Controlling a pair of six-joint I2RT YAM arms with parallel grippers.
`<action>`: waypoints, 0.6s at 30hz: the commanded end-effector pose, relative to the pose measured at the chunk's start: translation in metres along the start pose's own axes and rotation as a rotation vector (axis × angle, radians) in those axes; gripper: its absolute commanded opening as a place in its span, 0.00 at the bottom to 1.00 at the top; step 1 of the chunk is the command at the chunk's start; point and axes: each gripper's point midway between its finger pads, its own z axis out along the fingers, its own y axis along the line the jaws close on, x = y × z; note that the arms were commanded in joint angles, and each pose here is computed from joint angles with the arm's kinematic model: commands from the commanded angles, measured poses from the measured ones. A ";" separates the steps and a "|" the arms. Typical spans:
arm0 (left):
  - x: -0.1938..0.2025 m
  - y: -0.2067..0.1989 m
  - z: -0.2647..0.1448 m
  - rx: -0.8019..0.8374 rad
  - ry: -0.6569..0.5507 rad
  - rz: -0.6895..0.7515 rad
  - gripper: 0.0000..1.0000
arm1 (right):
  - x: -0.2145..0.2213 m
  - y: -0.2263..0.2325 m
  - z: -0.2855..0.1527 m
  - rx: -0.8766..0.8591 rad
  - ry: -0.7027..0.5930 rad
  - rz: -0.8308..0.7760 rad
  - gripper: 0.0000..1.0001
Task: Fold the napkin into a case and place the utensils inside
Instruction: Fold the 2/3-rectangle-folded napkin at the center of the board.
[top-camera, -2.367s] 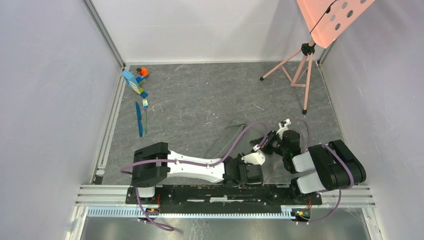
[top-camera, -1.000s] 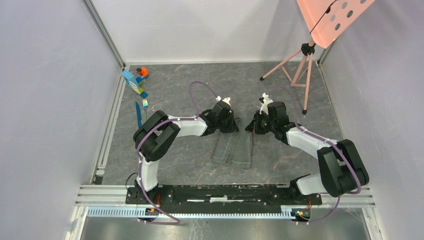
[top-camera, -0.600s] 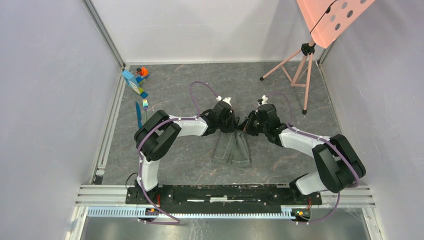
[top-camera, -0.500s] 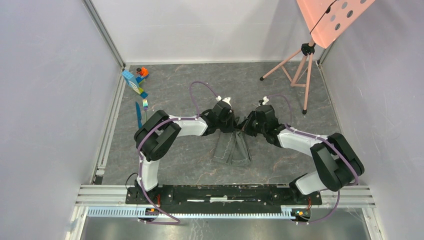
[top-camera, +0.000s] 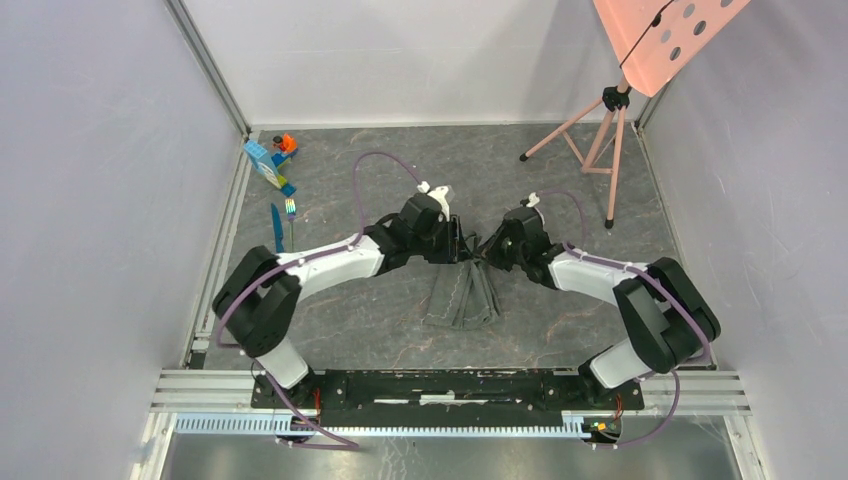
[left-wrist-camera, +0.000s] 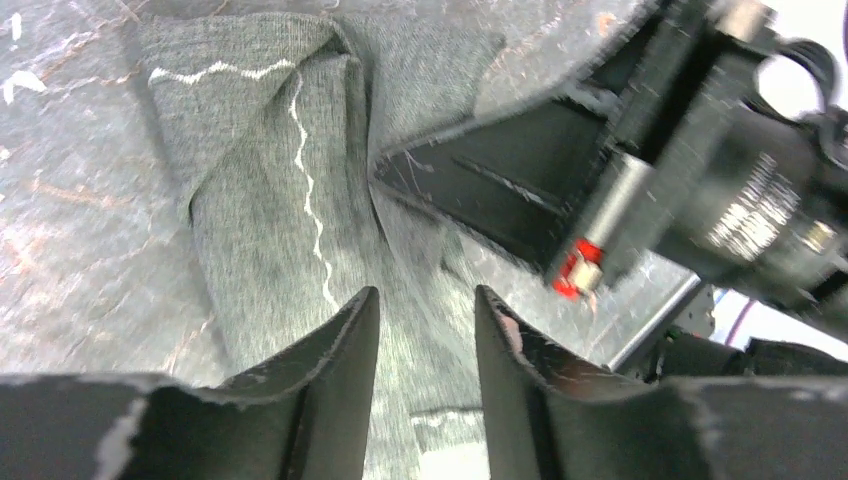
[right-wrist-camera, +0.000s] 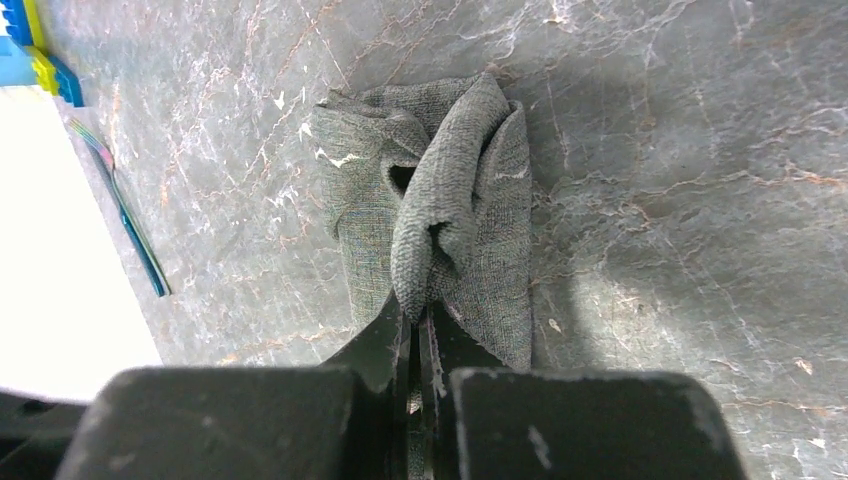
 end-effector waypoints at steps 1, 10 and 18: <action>-0.005 0.025 -0.037 -0.066 -0.034 0.058 0.51 | -0.011 0.015 0.003 0.024 -0.041 -0.044 0.00; 0.025 0.075 -0.020 -0.164 0.017 0.021 0.49 | -0.006 0.018 0.009 0.115 -0.040 -0.044 0.00; 0.044 0.075 -0.010 -0.118 0.015 -0.007 0.25 | -0.001 0.024 0.015 0.171 -0.078 0.000 0.00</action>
